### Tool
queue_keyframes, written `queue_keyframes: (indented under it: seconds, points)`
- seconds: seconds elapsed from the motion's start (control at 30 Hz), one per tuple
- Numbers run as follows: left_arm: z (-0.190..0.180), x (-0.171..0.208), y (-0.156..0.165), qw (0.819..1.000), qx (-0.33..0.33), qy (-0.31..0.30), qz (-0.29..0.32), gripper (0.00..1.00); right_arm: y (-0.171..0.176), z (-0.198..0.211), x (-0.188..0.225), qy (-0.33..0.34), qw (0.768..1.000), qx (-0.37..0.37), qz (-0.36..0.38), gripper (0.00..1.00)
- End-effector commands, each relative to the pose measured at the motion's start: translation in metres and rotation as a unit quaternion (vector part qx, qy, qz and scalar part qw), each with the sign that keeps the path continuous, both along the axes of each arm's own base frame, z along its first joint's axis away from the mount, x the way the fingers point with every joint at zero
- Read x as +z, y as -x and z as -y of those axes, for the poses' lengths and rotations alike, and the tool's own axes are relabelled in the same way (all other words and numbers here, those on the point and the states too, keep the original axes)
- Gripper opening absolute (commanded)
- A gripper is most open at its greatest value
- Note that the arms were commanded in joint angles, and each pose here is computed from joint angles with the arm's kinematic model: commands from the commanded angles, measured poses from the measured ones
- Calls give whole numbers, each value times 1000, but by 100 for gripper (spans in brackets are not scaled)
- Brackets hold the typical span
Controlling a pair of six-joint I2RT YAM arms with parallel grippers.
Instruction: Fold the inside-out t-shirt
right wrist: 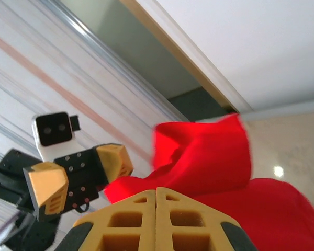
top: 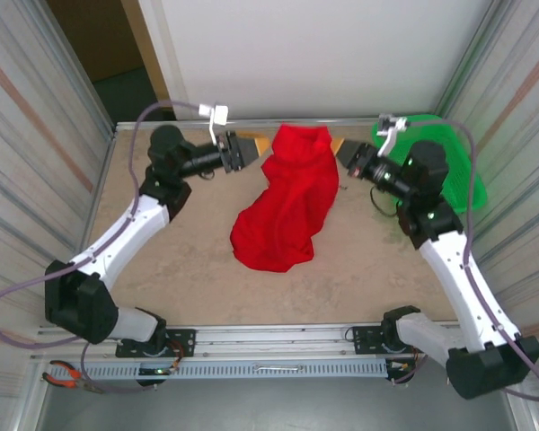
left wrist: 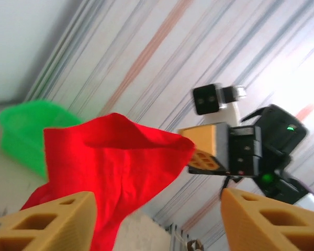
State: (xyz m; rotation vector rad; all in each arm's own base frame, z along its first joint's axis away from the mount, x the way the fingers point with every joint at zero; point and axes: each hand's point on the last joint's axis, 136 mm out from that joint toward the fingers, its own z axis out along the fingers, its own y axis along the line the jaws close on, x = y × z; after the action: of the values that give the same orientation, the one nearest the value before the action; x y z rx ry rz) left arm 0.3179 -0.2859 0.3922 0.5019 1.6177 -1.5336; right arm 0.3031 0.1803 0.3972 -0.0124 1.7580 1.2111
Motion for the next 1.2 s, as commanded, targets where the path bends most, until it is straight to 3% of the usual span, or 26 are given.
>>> queue_keyframes:
  seconds: [0.0,0.13,0.23,0.27,0.33,0.37,0.43,0.57,0.7,0.9,0.97,1.0,1.1,1.13,1.17]
  points:
    - [-8,-85,-1,995,43,-50,-70,68,19,-10,-79,80,996,-1,-46,0]
    - [-17,-150,13,983,83,-81,-141,70,53,-15,-191,162,981,0,-108,0]
    - [-21,-164,21,978,103,-104,-151,71,78,1,-259,194,966,-20,-170,0]
    - [-22,-165,23,976,109,-111,-149,71,87,6,-272,196,962,-20,-188,4]
    - [-26,-166,24,973,122,-127,-151,73,96,20,-281,200,957,-43,-206,48]
    - [-29,-167,23,970,130,-137,-152,73,97,30,-277,204,956,-65,-203,61]
    - [-34,-172,20,964,147,-156,-157,73,93,49,-265,210,952,-112,-194,72]
    - [-46,-180,13,951,188,-173,-175,73,76,60,-254,212,941,-136,-224,74]
    - [-51,-185,11,943,204,-183,-187,74,57,38,-254,226,937,-117,-239,79]
    - [-60,-183,16,938,218,-189,-193,73,30,13,-278,309,907,-122,-259,84]
    - [-60,-178,18,939,218,-185,-190,74,24,8,-297,336,893,-117,-277,81]
    - [-62,-175,19,940,219,-183,-189,74,22,4,-305,349,886,-111,-283,71]
    - [-64,-165,23,942,221,-177,-182,74,18,-9,-316,368,877,-78,-299,10]
    - [-66,-161,24,942,222,-176,-180,74,14,-15,-309,367,880,-67,-295,0]
    - [-68,-158,24,942,223,-175,-178,74,10,-21,-296,360,887,-58,-284,0]
